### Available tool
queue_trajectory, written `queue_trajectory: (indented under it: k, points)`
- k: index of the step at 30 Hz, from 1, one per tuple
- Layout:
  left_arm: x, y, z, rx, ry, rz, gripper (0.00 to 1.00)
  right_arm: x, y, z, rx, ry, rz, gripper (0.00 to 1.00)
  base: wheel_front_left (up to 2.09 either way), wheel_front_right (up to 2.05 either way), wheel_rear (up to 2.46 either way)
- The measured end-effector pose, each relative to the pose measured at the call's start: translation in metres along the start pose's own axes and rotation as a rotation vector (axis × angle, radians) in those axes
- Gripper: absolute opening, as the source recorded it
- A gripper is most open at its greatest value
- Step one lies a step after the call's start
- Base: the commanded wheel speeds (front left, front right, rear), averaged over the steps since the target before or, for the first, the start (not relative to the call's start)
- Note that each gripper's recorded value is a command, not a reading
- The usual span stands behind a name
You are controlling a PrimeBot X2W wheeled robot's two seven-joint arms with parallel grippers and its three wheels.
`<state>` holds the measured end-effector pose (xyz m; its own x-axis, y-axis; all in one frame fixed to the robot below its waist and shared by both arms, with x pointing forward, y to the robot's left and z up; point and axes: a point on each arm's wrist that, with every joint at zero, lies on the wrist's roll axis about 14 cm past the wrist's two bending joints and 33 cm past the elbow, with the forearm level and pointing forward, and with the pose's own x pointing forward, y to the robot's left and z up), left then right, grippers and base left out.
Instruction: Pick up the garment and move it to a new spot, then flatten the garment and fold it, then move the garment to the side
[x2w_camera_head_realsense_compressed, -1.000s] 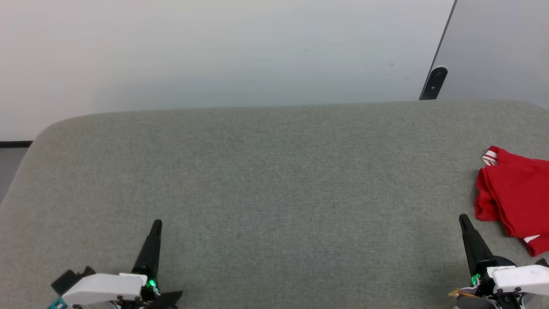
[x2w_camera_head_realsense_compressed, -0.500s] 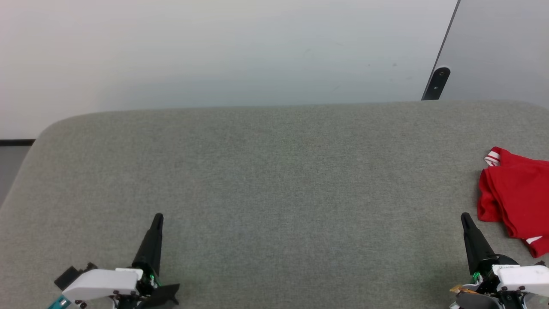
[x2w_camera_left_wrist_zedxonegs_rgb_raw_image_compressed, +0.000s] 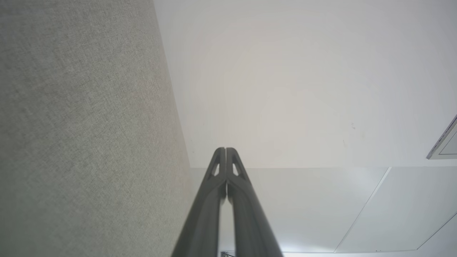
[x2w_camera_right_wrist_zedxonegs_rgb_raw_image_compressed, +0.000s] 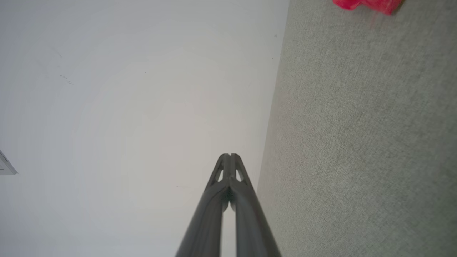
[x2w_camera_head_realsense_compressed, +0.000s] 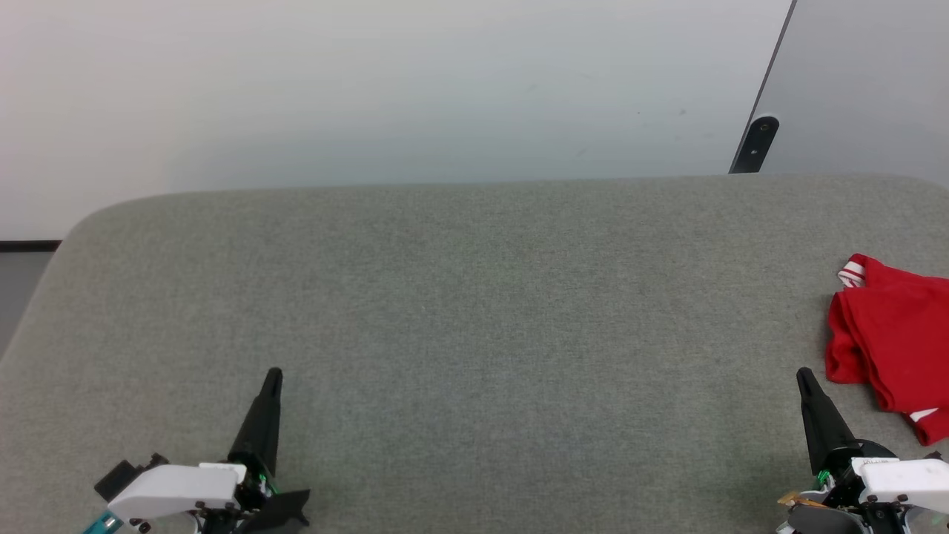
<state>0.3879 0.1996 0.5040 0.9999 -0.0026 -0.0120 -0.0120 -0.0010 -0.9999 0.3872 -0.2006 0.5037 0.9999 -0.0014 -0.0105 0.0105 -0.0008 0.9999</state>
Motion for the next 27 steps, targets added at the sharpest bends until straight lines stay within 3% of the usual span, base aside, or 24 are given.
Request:
queue_trajectory:
  k: [27]
  points:
    - [0.0,0.0,-0.0001,0.0,0.0,0.0,0.0,0.0,0.0,0.0,0.0,0.0,0.0,0.0,0.0,0.0,0.0]
